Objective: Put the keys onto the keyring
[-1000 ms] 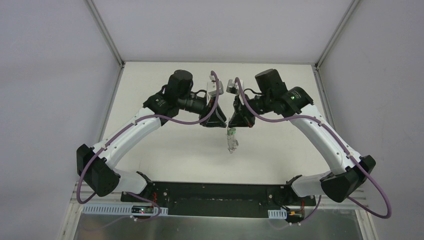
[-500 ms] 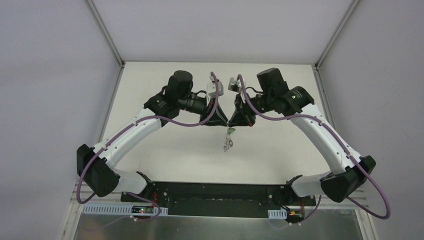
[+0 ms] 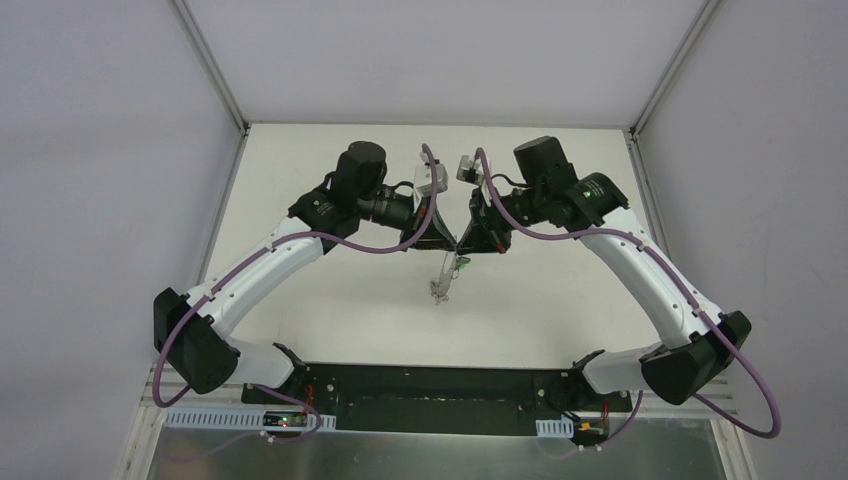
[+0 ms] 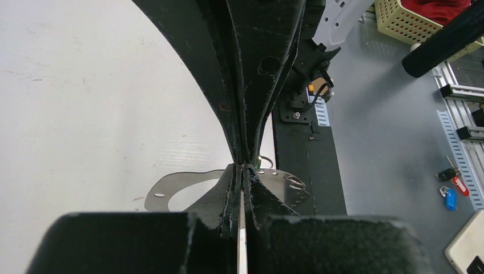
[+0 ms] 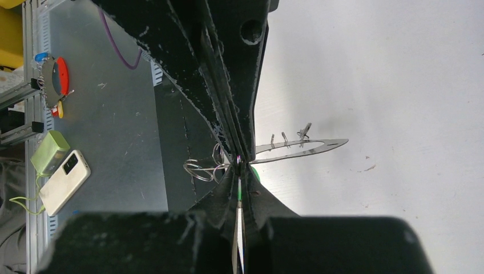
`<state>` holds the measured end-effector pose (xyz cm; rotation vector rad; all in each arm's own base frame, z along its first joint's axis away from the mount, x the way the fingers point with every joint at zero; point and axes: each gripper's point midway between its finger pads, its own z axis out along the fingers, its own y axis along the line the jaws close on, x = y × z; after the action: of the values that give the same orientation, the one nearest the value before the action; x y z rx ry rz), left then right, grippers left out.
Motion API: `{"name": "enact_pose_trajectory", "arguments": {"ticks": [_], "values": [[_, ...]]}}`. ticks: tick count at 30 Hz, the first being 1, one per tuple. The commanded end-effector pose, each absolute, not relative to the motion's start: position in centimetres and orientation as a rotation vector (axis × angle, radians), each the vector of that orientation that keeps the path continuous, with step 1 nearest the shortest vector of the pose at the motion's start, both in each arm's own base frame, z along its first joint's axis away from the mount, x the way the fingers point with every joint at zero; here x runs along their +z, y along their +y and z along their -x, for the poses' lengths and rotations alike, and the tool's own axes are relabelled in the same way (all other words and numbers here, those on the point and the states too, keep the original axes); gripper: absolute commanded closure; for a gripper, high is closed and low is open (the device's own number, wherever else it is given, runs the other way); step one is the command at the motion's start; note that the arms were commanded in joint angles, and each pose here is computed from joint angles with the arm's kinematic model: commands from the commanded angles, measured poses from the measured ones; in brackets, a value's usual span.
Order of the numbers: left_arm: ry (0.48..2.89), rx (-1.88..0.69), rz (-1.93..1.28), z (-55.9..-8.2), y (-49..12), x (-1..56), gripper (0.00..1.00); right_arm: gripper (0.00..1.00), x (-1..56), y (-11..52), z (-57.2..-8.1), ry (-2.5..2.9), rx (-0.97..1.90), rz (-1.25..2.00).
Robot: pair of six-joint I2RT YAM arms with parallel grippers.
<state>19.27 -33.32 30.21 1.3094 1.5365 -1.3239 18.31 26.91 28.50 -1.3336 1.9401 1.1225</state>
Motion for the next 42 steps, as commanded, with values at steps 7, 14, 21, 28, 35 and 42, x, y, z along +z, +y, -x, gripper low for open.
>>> {"name": "enact_pose_trajectory", "arguments": {"ticks": [7,14,21,28,35,42], "values": [[1.502,-1.358,-1.265,-18.5,-33.3,33.0,1.0,0.89,30.4,26.3,-19.1,1.863,1.164,1.239],[1.504,-1.437,-1.198,-18.3,-33.5,34.2,1.0,0.68,30.9,24.6,-19.1,1.822,1.188,1.175],[1.487,-1.505,-1.168,-18.2,-33.9,34.9,1.0,0.48,30.7,24.4,-17.9,1.764,1.254,1.213],[1.466,-1.541,-1.148,-18.1,-34.1,35.4,1.0,0.42,30.6,24.6,-17.6,1.737,1.294,1.234],[1.466,-1.54,-1.142,-18.2,-34.0,35.4,1.0,0.57,30.6,24.8,-17.1,1.719,1.335,1.245],[1.472,-1.534,-1.134,-18.5,-34.0,35.3,1.0,0.78,30.5,24.8,-16.7,1.71,1.361,1.251]]}}
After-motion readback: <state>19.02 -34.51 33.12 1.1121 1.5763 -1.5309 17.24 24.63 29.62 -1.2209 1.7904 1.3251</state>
